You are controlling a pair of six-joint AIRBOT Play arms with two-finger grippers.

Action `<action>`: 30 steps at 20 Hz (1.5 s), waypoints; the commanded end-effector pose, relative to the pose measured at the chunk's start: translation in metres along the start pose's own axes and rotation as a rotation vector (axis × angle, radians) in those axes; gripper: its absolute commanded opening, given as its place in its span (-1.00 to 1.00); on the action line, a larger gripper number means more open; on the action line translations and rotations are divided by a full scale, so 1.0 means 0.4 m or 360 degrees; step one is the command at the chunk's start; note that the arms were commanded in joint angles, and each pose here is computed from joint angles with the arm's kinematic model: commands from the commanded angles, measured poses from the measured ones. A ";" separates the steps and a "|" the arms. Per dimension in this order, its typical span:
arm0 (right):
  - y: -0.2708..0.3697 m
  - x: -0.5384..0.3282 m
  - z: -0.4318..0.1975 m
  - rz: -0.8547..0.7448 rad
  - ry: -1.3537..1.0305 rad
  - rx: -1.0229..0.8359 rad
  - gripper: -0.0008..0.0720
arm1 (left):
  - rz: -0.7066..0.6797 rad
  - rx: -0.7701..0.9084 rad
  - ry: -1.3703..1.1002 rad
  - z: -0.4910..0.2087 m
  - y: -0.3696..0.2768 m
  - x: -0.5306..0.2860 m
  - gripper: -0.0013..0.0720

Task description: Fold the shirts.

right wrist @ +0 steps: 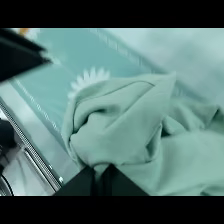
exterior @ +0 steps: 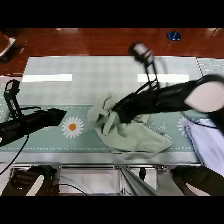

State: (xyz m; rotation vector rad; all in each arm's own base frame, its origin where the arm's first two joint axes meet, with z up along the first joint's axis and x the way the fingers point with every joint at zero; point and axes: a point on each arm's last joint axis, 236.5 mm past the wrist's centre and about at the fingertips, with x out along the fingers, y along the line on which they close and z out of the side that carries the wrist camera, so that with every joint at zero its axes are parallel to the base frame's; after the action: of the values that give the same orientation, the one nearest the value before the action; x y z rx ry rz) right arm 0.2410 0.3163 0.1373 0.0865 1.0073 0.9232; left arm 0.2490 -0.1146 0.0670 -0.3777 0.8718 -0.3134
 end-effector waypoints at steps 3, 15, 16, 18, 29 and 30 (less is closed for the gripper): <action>-0.066 0.237 -0.123 -0.0010 0.0172 0.0292 -0.74 | -0.0054 -0.0062 0.0077 -0.039 -0.012 0.014 0.42; -0.692 -0.508 -0.188 -0.1076 -0.0369 0.0981 0.14 | 0.0342 0.0090 0.0259 -0.090 0.146 -0.022 0.42; -0.719 -0.543 -0.267 -0.1160 -0.0385 0.1121 0.14 | 0.0386 -0.0005 0.0256 -0.090 0.172 -0.028 0.42; -0.739 -0.523 -0.408 -0.1180 -0.0395 0.1397 0.14 | 0.0283 -0.0268 0.0426 -0.155 0.164 -0.004 0.42; -0.614 -0.216 -0.615 -0.0633 -0.0056 0.1641 0.14 | -0.0289 -0.0487 0.0896 -0.309 0.059 0.226 0.42; -0.604 -0.213 -0.620 -0.0615 -0.0029 0.1636 0.14 | -0.0274 -0.0498 0.0919 -0.318 0.065 0.238 0.42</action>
State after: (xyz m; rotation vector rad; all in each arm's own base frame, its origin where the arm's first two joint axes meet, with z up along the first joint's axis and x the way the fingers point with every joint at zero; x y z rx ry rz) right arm 0.2019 0.0093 -0.0488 0.7237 1.2793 -0.0579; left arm 0.2014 -0.1522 -0.0654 -0.6743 1.4493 -0.4586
